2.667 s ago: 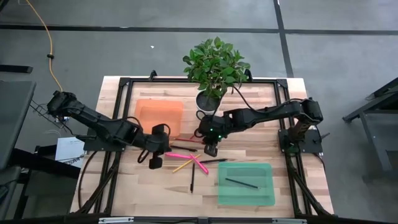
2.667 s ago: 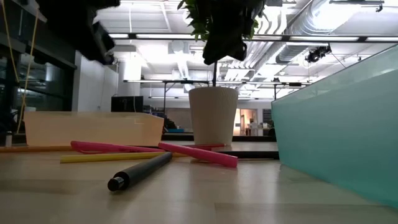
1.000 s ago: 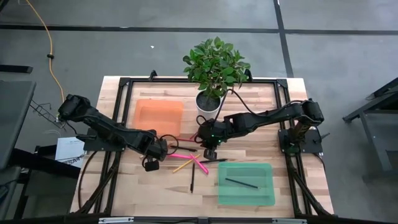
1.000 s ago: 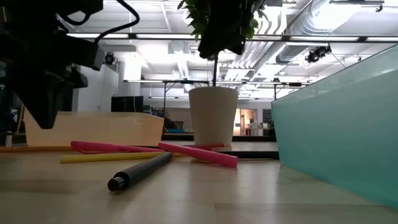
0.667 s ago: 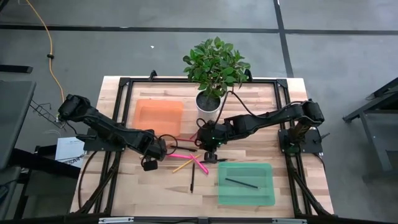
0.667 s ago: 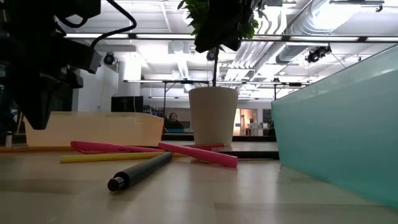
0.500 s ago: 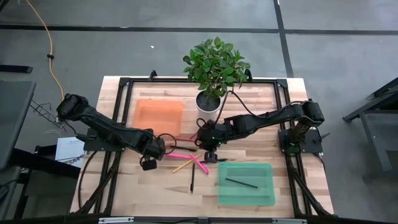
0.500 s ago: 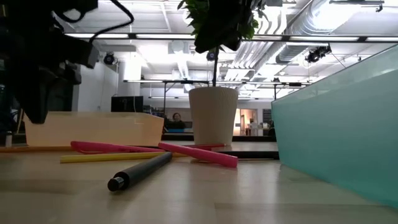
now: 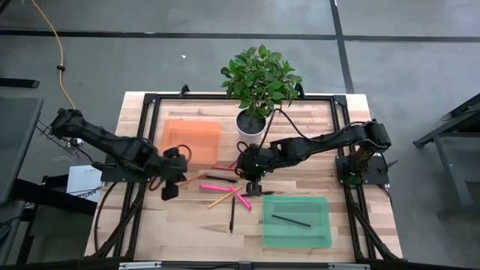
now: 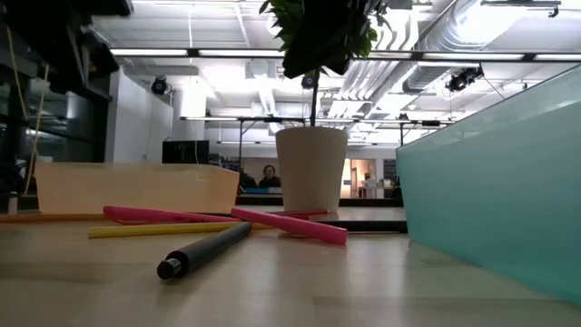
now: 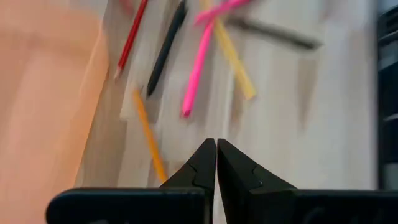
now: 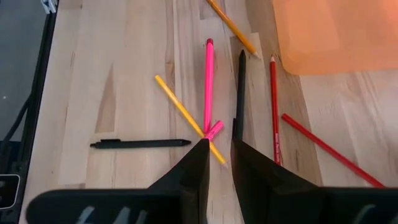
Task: Sort pens & pencils
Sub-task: Put the orange pencil into the green bin
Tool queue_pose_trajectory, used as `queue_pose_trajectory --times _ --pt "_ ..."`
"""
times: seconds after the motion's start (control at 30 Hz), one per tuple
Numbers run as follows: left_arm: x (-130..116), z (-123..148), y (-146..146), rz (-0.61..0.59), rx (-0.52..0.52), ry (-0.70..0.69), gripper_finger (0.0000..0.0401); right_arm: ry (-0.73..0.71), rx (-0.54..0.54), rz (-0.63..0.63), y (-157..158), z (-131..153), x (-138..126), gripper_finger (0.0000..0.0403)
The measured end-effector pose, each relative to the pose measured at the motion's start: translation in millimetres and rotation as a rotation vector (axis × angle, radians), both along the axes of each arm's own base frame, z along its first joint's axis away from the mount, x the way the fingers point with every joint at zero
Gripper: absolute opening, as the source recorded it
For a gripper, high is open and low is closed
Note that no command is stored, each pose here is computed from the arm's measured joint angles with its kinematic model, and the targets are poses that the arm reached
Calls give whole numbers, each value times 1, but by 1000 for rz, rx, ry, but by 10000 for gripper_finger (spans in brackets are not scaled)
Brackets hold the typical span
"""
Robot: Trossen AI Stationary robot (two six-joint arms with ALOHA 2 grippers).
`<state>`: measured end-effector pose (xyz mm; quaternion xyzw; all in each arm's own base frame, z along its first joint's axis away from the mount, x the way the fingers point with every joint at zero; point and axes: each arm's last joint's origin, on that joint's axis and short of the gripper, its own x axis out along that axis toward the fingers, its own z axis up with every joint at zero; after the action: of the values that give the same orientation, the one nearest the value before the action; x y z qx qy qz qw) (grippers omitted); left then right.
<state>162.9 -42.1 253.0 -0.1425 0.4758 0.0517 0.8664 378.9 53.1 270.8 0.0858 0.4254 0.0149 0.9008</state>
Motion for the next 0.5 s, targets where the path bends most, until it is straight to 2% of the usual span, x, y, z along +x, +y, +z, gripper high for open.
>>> queue_pose_trajectory --times 0.2,0.4,0.5 --pt "-24 25 7 -43 5 -192 5 5 16 -37 -7 0 1 57" --pt "-58 32 19 7 73 -231 5 6 35 -69 -11 0 1 57" --pt "-67 32 22 17 84 -232 5 5 39 -79 -13 0 2 57"
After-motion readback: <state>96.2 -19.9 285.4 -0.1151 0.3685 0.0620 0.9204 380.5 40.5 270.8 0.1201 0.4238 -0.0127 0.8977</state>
